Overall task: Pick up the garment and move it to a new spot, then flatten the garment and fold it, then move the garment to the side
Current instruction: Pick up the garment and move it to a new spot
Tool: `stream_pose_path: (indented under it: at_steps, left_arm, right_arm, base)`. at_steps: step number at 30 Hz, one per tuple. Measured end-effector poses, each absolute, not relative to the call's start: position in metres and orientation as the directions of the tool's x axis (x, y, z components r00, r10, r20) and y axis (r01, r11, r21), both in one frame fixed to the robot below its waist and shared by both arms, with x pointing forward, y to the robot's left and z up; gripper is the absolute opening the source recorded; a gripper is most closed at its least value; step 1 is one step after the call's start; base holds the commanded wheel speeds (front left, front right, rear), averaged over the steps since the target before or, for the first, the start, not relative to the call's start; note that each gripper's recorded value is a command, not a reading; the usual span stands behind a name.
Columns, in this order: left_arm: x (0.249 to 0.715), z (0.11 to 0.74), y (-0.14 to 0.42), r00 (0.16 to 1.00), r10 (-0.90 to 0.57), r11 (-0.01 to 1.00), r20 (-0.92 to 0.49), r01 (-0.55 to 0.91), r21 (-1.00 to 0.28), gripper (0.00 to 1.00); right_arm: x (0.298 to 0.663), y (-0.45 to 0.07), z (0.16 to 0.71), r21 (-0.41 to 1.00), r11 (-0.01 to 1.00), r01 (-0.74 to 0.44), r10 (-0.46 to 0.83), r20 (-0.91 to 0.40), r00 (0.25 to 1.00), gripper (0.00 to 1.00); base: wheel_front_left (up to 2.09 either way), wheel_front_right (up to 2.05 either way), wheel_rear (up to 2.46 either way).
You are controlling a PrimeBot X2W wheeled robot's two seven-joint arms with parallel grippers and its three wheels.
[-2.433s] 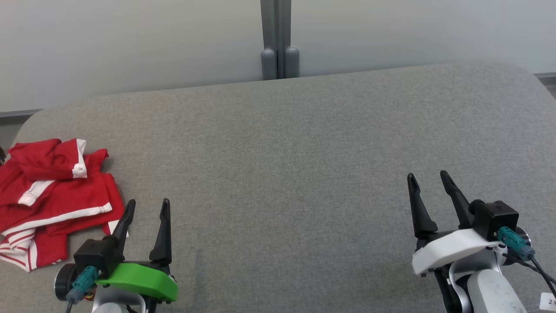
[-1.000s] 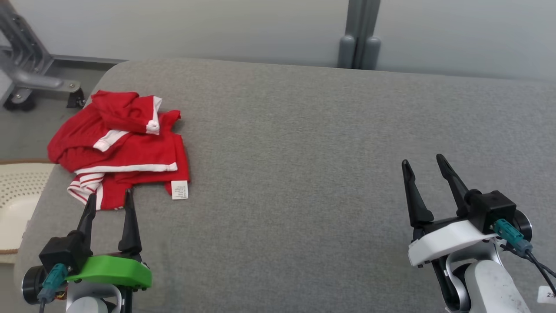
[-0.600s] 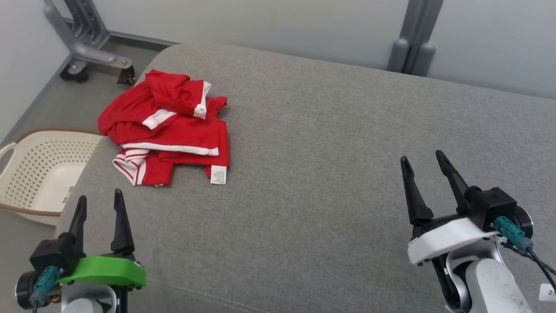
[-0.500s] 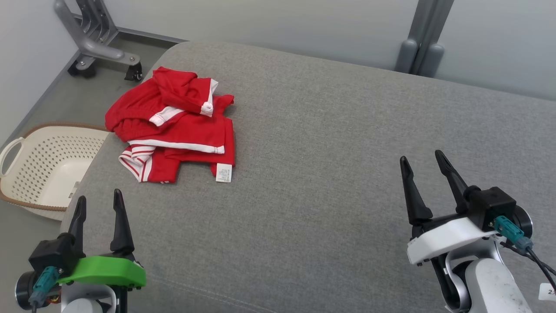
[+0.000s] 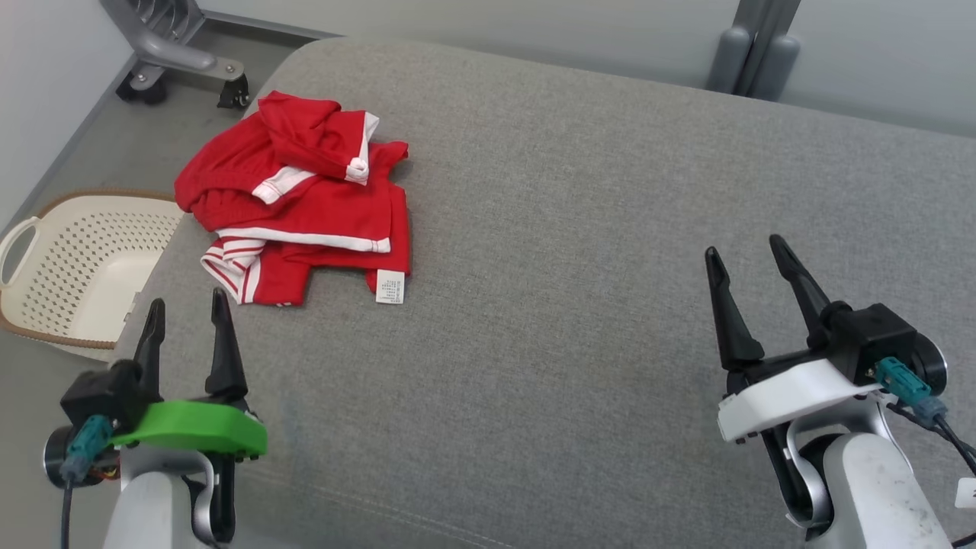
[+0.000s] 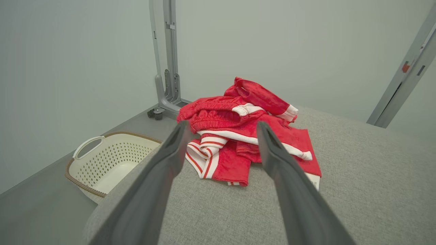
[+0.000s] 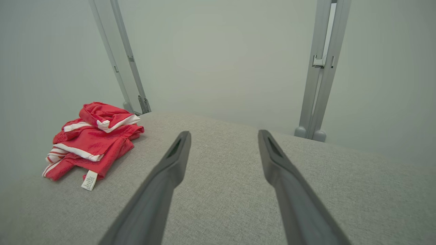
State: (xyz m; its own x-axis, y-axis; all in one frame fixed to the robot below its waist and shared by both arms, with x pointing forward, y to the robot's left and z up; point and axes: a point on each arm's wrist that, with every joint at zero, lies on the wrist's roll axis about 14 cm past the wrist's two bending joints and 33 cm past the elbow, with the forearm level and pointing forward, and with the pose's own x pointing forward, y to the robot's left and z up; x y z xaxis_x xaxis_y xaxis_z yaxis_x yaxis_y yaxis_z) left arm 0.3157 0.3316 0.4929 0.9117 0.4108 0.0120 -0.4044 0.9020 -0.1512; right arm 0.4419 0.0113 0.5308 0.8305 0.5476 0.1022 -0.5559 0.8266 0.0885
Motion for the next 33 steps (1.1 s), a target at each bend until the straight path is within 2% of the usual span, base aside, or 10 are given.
stream_pose_path:
  at_steps: [5, 14, 24, 25, 27, 33]
  left_arm:
    - [0.355, 0.489, 0.334, 0.922, 0.386, 0.910, -0.017, -0.383, -0.160, 1.00]
    - [0.436, 0.453, 0.339, 0.932, 0.313, 0.930, -0.180, -0.340, -0.140, 1.00]
    - [0.461, 0.388, 0.357, 0.861, 0.332, 0.899, -0.385, -0.412, -0.146, 1.00]
    - [0.463, 0.386, 0.357, 0.861, 0.331, 0.899, -0.385, -0.412, -0.148, 0.77]
    - [0.468, 0.385, 0.359, 0.864, 0.336, 0.899, -0.375, -0.412, -0.145, 0.00]
    - [0.472, 0.403, 0.370, 0.884, 0.347, 0.905, -0.312, -0.403, -0.136, 0.00]
  right_arm:
    - [0.459, 0.008, 0.527, 0.075, 0.830, -0.553, 0.546, 0.094, 0.832, 1.00]
    - [0.495, -0.004, 0.491, 0.077, 0.843, -0.532, 0.531, 0.032, 0.847, 1.00]
    - [0.512, -0.029, 0.442, 0.103, 0.876, -0.472, 0.479, -0.059, 0.876, 1.00]
    - [0.512, -0.031, 0.440, 0.102, 0.879, -0.466, 0.473, -0.064, 0.879, 1.00]
    - [0.513, -0.038, 0.436, 0.101, 0.887, -0.451, 0.459, -0.073, 0.885, 1.00]
    - [0.512, -0.044, 0.441, 0.097, 0.896, -0.433, 0.439, -0.059, 0.896, 1.00]
  base:
    - [0.00, 0.00, 0.00]
    - [0.00, 0.00, 0.00]
    - [0.00, 0.00, 0.00]
    - [0.00, 0.00, 0.00]
    - [0.00, 0.00, 0.00]
    - [0.00, 0.00, 0.00]
